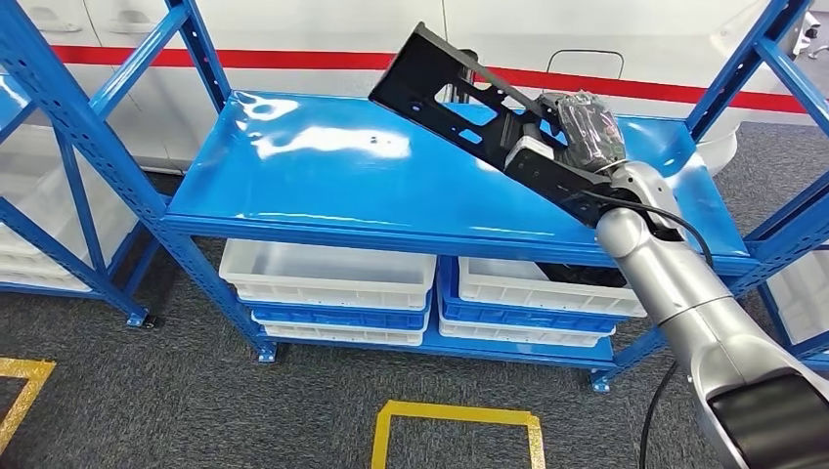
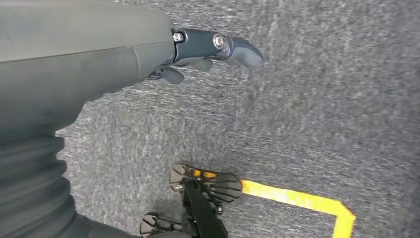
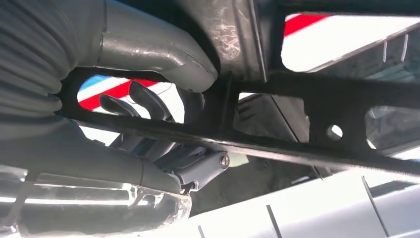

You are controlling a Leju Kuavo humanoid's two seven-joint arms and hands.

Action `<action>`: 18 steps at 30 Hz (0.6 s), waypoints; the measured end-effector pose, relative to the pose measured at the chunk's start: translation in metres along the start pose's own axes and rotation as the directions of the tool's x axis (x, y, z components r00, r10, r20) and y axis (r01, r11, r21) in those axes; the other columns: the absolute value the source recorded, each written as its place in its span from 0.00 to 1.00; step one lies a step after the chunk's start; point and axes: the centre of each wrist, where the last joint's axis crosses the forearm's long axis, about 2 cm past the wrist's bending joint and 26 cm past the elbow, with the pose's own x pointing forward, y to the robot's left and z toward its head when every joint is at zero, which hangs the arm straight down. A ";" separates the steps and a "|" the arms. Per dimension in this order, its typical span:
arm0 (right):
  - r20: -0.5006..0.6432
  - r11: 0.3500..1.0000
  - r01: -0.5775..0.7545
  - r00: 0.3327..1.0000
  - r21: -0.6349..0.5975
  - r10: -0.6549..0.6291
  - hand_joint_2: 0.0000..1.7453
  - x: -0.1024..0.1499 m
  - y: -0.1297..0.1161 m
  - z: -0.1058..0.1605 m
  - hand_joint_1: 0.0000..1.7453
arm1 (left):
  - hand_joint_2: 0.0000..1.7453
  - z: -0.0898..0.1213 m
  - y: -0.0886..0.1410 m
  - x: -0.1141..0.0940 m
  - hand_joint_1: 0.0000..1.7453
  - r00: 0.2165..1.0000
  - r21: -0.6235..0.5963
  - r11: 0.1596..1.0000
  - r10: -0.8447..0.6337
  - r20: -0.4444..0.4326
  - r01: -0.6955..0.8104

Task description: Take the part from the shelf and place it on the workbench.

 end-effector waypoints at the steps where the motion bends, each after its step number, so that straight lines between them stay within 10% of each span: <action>1: -0.004 1.000 -0.002 1.000 0.006 0.002 1.00 -0.001 0.002 0.002 1.00 | 1.00 0.000 0.000 0.000 0.00 1.000 -0.002 1.000 -0.004 -0.006 0.004; 18: -0.009 1.000 -0.014 1.000 0.015 0.014 1.00 0.000 0.013 0.008 1.00 | 1.00 -0.001 0.002 0.001 0.00 0.999 -0.005 0.999 -0.043 -0.023 0.043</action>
